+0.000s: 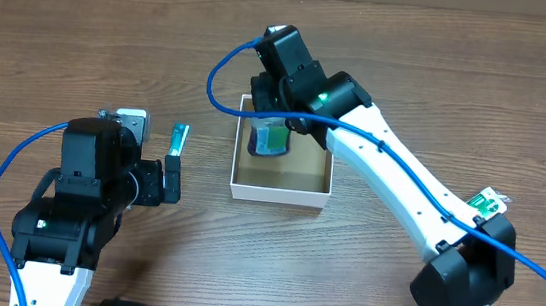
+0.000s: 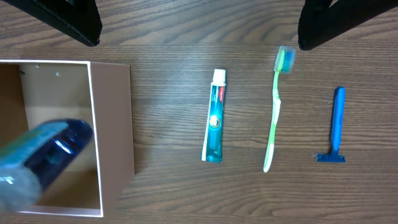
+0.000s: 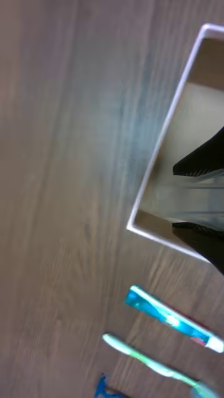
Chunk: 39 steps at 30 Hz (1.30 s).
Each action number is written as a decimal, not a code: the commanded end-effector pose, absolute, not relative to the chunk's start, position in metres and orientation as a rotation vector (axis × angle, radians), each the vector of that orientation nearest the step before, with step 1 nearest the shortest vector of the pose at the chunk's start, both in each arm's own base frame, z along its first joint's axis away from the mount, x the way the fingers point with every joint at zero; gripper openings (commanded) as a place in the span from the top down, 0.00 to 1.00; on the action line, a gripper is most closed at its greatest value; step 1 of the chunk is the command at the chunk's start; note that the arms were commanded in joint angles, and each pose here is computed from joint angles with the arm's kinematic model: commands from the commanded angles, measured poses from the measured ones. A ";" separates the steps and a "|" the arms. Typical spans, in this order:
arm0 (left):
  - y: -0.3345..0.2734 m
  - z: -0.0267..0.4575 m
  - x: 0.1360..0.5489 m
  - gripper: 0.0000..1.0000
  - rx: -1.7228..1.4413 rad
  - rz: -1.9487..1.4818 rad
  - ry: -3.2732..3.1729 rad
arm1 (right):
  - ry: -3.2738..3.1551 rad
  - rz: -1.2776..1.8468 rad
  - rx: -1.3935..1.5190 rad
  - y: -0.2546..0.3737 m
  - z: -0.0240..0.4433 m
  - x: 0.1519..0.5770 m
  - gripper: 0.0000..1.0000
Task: Pack container
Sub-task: 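Carry the soap bottle into the box and lower it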
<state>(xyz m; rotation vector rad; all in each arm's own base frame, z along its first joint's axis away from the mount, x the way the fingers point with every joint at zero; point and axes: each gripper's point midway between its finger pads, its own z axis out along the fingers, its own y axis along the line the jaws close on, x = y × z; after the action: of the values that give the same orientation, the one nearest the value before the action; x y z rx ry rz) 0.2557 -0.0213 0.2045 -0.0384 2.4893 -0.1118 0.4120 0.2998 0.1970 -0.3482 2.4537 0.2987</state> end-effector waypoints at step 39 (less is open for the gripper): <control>-0.026 0.213 0.258 0.00 -0.035 -0.141 2.471 | 2.429 0.218 -0.245 0.292 0.161 0.457 0.47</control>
<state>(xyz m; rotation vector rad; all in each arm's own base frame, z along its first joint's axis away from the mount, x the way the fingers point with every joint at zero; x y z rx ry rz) 0.2557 -0.0213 0.2041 -0.0385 2.4912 -0.1116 0.4575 0.2894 0.1374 -0.2515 2.4627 0.1687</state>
